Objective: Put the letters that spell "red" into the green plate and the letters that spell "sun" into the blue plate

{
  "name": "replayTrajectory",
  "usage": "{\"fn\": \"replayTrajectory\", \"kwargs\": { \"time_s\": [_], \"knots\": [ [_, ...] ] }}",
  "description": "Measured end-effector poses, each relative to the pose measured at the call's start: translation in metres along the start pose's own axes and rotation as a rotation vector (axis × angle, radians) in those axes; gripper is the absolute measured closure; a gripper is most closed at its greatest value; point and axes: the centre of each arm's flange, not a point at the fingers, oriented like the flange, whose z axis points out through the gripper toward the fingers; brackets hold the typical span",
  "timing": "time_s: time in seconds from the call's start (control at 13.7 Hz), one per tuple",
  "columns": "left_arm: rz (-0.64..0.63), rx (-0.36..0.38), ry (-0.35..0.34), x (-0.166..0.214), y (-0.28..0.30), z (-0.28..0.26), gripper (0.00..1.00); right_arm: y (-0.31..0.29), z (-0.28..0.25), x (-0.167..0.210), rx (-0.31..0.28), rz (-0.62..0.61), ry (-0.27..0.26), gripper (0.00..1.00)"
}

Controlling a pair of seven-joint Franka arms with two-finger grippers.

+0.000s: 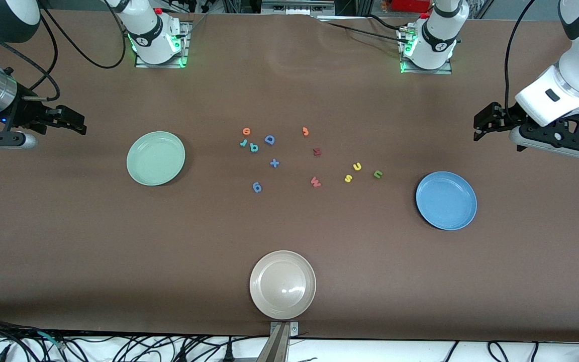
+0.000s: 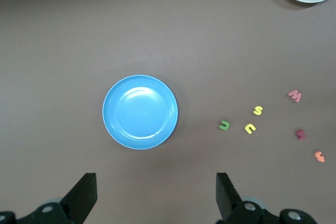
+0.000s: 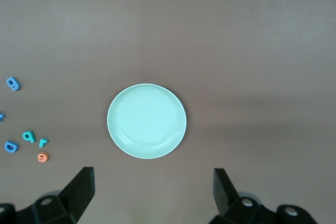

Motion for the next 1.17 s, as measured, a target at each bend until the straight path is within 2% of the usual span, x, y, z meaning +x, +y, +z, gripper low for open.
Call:
{"fn": "replayTrajectory", "kwargs": {
  "time_s": [0.29, 0.58, 1.17],
  "knots": [
    [0.019, 0.054, -0.002, 0.001, 0.001, -0.002, 0.0, 0.0, 0.0, 0.0, 0.0, -0.001, -0.001, 0.0],
    [0.024, 0.056, 0.019, 0.002, 0.004, -0.012, 0.0, 0.0, -0.001, 0.0, 0.0, 0.0, 0.001, 0.0],
    [0.029, 0.056, 0.018, 0.003, 0.006, -0.012, 0.0, 0.0, -0.002, 0.0, 0.0, 0.0, -0.001, 0.0]
  ]
}}
